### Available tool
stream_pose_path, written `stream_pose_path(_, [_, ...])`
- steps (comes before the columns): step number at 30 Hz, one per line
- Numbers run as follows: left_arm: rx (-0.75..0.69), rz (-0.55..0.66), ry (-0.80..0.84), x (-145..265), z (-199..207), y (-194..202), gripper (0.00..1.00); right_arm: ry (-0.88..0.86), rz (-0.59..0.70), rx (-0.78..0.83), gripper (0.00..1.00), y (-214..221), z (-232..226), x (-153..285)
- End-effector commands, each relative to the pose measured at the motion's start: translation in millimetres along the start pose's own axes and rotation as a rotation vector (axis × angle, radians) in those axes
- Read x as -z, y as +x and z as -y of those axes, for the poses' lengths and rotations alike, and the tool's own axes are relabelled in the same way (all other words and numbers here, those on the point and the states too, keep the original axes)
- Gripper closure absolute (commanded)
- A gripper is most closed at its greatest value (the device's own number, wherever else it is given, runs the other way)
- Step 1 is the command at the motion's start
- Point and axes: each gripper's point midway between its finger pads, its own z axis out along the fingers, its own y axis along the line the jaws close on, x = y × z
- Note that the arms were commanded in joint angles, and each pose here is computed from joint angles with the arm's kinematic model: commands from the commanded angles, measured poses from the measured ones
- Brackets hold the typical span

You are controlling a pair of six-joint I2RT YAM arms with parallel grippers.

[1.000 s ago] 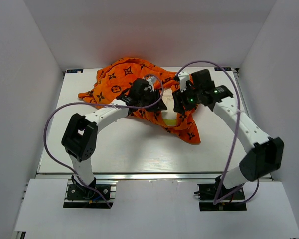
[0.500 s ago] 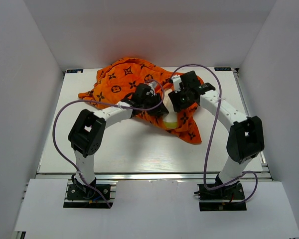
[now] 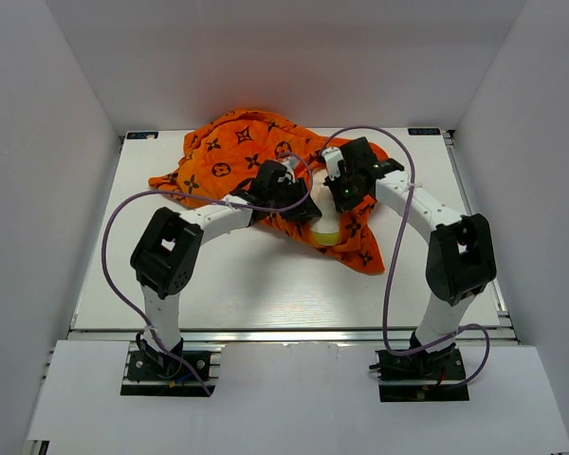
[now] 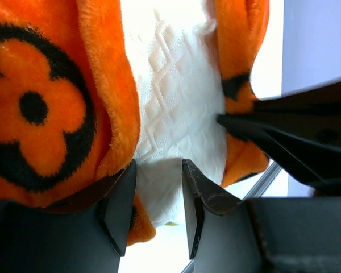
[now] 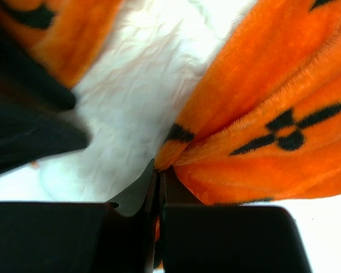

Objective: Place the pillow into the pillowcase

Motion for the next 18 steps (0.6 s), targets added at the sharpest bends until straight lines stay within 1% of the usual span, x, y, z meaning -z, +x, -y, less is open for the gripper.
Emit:
stream_pose_path(1, [0.005, -0.030, -0.016, -9, -10, 7, 0.52, -0.124, 0.136, 0.053, 1.00, -35, -23, 51])
stream_pose_path(2, [0.010, -0.034, -0.028, -13, -13, 8, 0.53, -0.211, 0.195, 0.063, 1.00, -49, -40, 72])
stream_pose_path(3, [0.006, -0.020, -0.024, -15, -9, 0, 0.54, -0.277, 0.178, 0.058, 1.00, -45, -52, 82])
stream_pose_path(4, [0.012, -0.030, -0.038, -23, -16, 2, 0.56, -0.348, 0.190, 0.059, 1.00, -47, -65, 94])
stream_pose_path(5, [0.017, -0.028, -0.044, -27, -17, 0, 0.56, -0.504, 0.237, 0.070, 1.00, -58, -92, 116])
stream_pose_path(6, [0.011, 0.001, -0.036, -32, -8, -14, 0.57, -0.602, 0.204, 0.050, 1.00, -50, -108, 128])
stream_pose_path(7, [0.032, -0.009, -0.054, -44, -17, -12, 0.58, -0.772, 0.233, 0.050, 1.00, -52, -134, 150])
stream_pose_path(8, [0.041, -0.011, -0.065, -51, -19, -15, 0.59, -0.835, 0.230, 0.046, 1.00, -48, -146, 158])
stream_pose_path(9, [0.036, 0.032, -0.040, -56, -2, -38, 0.60, -0.882, 0.226, 0.047, 1.00, -45, -157, 163])
stream_pose_path(10, [0.062, -0.004, -0.080, -72, -18, -31, 0.61, -0.952, 0.224, 0.074, 1.00, -42, -176, 171])
stream_pose_path(11, [0.073, -0.002, -0.085, -79, -19, -36, 0.62, -0.982, 0.213, 0.082, 1.00, -40, -185, 173])
stream_pose_path(12, [0.084, 0.031, -0.058, -84, -4, -56, 0.63, -1.006, 0.208, 0.087, 1.00, -40, -192, 175])
stream_pose_path(13, [0.115, 0.006, -0.089, -97, -19, -49, 0.64, -1.068, 0.206, 0.102, 1.00, -40, -205, 183])
stream_pose_path(15, [0.159, 0.018, -0.103, -105, -24, -56, 0.67, -1.122, 0.234, 0.114, 1.00, -51, -214, 198])
stream_pose_path(16, [0.208, 0.032, -0.112, -106, -27, -63, 0.68, -1.198, 0.254, 0.094, 1.00, -60, -220, 215])
stream_pose_path(17, [0.243, 0.027, -0.133, -110, -38, -60, 0.70, -1.226, 0.278, 0.094, 1.00, -70, -221, 225])
stream_pose_path(18, [0.292, 0.032, -0.151, -111, -46, -61, 0.71, -1.238, 0.326, 0.113, 1.00, -84, -221, 241])
